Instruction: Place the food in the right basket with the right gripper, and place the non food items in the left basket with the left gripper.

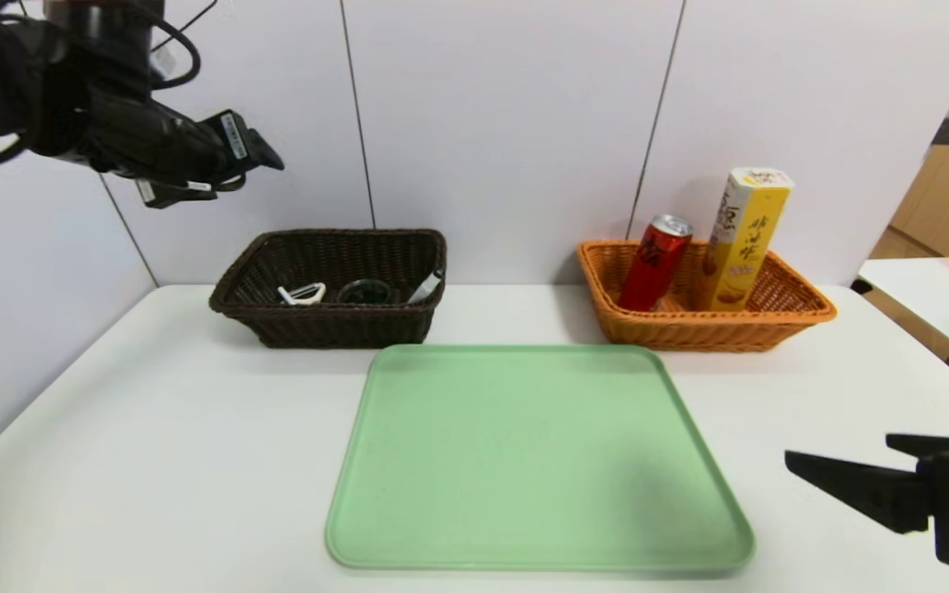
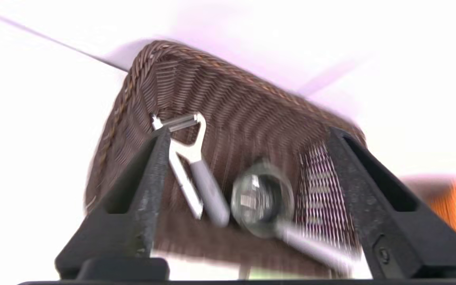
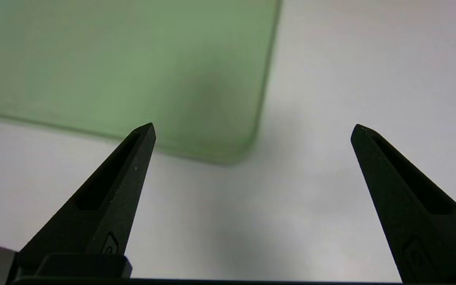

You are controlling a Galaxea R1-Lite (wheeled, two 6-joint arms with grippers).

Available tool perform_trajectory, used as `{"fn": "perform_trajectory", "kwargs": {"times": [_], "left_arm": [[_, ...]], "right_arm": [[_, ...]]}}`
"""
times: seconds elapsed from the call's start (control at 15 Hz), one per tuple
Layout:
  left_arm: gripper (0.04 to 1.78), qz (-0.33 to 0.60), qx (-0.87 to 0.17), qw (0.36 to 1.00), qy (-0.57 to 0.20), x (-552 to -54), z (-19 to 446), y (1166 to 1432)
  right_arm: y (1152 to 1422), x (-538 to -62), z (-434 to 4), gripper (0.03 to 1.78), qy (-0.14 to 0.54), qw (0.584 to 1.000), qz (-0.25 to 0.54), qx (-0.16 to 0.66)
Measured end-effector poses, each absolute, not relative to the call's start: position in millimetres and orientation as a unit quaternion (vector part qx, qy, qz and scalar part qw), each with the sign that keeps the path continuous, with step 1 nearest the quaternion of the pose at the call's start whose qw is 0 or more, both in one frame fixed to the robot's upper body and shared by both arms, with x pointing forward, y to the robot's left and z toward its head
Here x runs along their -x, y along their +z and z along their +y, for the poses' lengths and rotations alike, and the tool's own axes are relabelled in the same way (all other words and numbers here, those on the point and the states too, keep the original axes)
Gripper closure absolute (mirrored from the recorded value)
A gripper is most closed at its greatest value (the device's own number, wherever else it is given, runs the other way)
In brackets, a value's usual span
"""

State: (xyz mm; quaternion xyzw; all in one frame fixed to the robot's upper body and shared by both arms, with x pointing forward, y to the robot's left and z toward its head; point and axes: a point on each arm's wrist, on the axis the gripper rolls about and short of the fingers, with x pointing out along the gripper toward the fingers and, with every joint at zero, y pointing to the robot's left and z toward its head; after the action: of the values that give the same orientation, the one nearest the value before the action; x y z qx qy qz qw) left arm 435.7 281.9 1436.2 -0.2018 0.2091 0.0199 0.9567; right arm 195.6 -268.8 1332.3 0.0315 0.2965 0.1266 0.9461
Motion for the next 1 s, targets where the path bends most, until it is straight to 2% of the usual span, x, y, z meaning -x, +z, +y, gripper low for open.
{"fn": "perform_trajectory", "kwargs": {"times": [0.13, 0.33, 0.47, 0.53, 0.67, 0.8, 1.0], "left_arm": [[0.34, 0.228, 0.148, 0.962, -0.022, -388.1, 277.4, 1444.6], [0.27, 0.233, 0.109, 0.964, -0.069, -313.7, 278.4, 1448.0], [0.24, 0.218, 0.103, 0.968, -0.074, -269.3, 286.2, 1449.1], [0.22, 0.208, 0.099, 0.971, -0.060, -248.3, 292.3, 1448.1], [0.20, 0.187, 0.094, 0.978, 0.003, -217.2, 309.3, 1443.7], [0.18, 0.170, 0.099, 0.979, 0.059, -183.8, 325.4, 1437.5], [0.16, 0.144, 0.107, 0.979, 0.098, -127.8, 336.2, 1416.9]], "right_arm": [[1336.2, -209.0, -260.1, 0.10, 0.195, 0.958, 0.208, -0.017], [1333.6, -222.4, -254.9, 0.10, 0.317, 0.944, 0.091, 0.011], [1334.4, -232.9, -262.5, 0.10, 0.323, 0.945, 0.057, 0.014], [1333.0, -240.2, -271.4, 0.10, 0.282, 0.957, 0.056, 0.024], [1331.5, -251.6, -294.9, 0.10, 0.150, 0.986, 0.059, 0.051], [1328.3, -250.0, -319.5, 0.10, 0.029, 0.996, 0.065, 0.060], [1321.4, -221.2, -341.0, 0.10, -0.083, 0.993, 0.053, 0.062]]}}
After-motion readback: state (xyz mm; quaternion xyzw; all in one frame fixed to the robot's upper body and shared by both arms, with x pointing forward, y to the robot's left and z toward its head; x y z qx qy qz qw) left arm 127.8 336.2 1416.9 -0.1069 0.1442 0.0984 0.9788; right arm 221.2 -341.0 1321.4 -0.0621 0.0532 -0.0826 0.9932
